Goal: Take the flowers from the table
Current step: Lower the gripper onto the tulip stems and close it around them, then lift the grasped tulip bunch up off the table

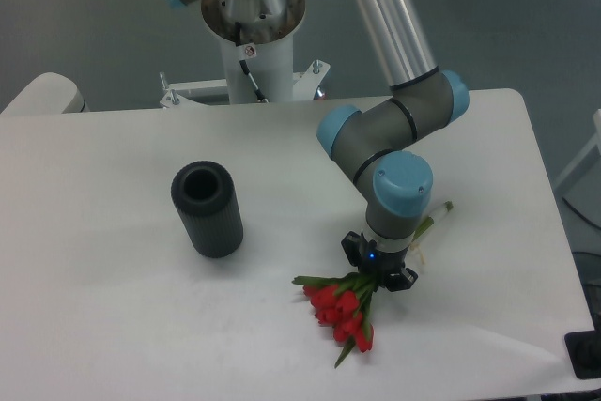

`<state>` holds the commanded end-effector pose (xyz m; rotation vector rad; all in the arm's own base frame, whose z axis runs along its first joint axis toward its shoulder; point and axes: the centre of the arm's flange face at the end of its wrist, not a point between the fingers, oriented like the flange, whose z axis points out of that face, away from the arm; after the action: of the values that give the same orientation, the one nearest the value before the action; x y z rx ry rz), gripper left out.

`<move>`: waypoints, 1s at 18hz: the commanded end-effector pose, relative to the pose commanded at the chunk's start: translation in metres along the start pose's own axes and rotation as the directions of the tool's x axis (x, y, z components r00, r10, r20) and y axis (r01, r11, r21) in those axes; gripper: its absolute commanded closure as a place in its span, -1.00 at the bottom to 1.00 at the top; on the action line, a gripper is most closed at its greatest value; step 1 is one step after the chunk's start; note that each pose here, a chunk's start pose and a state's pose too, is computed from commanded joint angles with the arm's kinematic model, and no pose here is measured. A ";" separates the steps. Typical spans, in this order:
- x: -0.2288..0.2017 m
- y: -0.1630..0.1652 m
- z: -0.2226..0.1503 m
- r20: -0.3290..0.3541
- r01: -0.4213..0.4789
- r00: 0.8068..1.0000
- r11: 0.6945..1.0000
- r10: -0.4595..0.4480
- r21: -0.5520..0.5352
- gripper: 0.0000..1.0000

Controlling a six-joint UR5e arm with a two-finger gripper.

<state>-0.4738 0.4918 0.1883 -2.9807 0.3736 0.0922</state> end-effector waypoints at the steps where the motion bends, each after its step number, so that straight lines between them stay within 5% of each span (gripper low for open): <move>1: 0.000 0.000 0.000 0.000 0.000 1.000 1.000 0.000 0.000 0.53; 6: -0.003 -0.001 -0.010 0.017 -0.005 1.000 1.000 0.005 0.007 0.54; 10: -0.009 -0.003 -0.052 0.060 -0.019 0.998 0.999 0.017 0.038 0.53; 18: -0.001 -0.029 -0.130 0.087 -0.027 0.996 0.966 0.004 0.259 0.53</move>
<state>-0.4621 0.5010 0.3207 -2.7053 0.3675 0.1598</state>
